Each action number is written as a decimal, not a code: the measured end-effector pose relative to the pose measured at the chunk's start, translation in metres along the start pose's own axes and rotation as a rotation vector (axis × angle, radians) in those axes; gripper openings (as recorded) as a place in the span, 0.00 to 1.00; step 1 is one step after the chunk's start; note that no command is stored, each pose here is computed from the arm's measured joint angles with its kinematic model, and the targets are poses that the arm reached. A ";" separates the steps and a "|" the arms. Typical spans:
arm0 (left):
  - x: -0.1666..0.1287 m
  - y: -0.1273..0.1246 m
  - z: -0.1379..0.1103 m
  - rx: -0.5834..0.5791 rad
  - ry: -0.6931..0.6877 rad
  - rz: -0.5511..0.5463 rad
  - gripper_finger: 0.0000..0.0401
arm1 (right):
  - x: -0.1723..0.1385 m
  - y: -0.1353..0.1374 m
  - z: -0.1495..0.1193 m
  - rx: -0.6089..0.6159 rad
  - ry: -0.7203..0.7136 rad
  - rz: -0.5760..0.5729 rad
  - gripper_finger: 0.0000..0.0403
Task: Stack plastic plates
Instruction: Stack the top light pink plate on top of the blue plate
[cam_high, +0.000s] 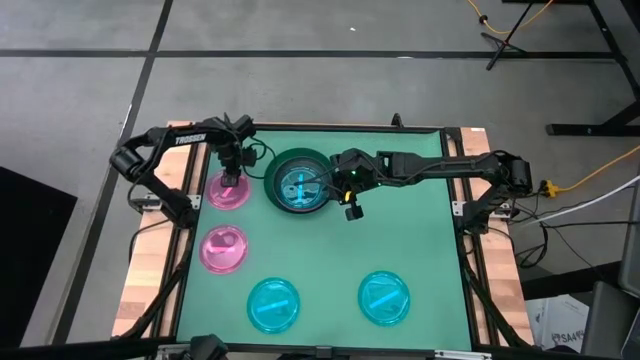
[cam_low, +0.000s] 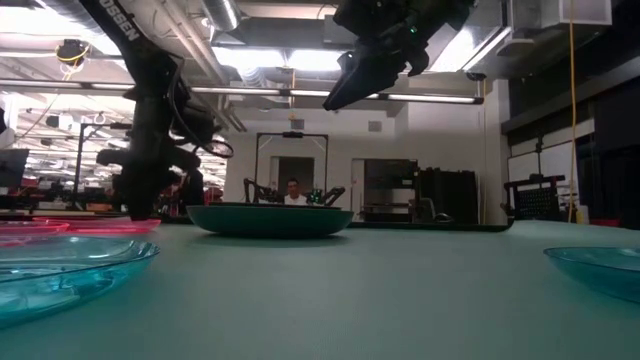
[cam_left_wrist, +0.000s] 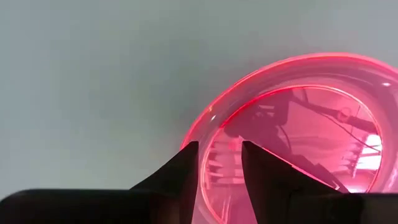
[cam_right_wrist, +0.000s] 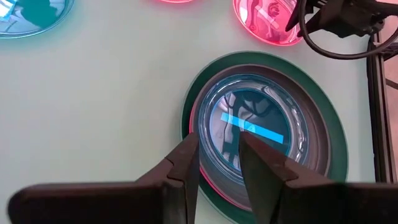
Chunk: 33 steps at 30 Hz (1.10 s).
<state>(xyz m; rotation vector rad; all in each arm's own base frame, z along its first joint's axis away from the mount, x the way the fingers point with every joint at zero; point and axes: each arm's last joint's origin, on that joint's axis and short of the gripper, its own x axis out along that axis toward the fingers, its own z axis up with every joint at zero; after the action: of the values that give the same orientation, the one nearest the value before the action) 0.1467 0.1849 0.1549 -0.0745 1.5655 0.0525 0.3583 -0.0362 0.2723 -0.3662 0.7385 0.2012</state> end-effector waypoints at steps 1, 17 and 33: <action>-0.003 0.000 0.000 0.000 -0.008 0.009 0.29 | 0.000 0.000 0.000 0.000 0.000 0.000 0.25; -0.008 0.014 -0.008 -0.058 -0.015 0.089 0.29 | 0.000 0.000 0.000 0.000 0.000 0.000 0.25; -0.008 0.017 -0.012 -0.080 -0.030 0.080 0.29 | 0.000 0.000 0.000 0.000 0.000 0.000 0.25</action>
<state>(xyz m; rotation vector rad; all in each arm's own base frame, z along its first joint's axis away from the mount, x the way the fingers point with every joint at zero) 0.1332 0.2011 0.1629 -0.0737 1.5358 0.1790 0.3584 -0.0362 0.2722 -0.3657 0.7389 0.2011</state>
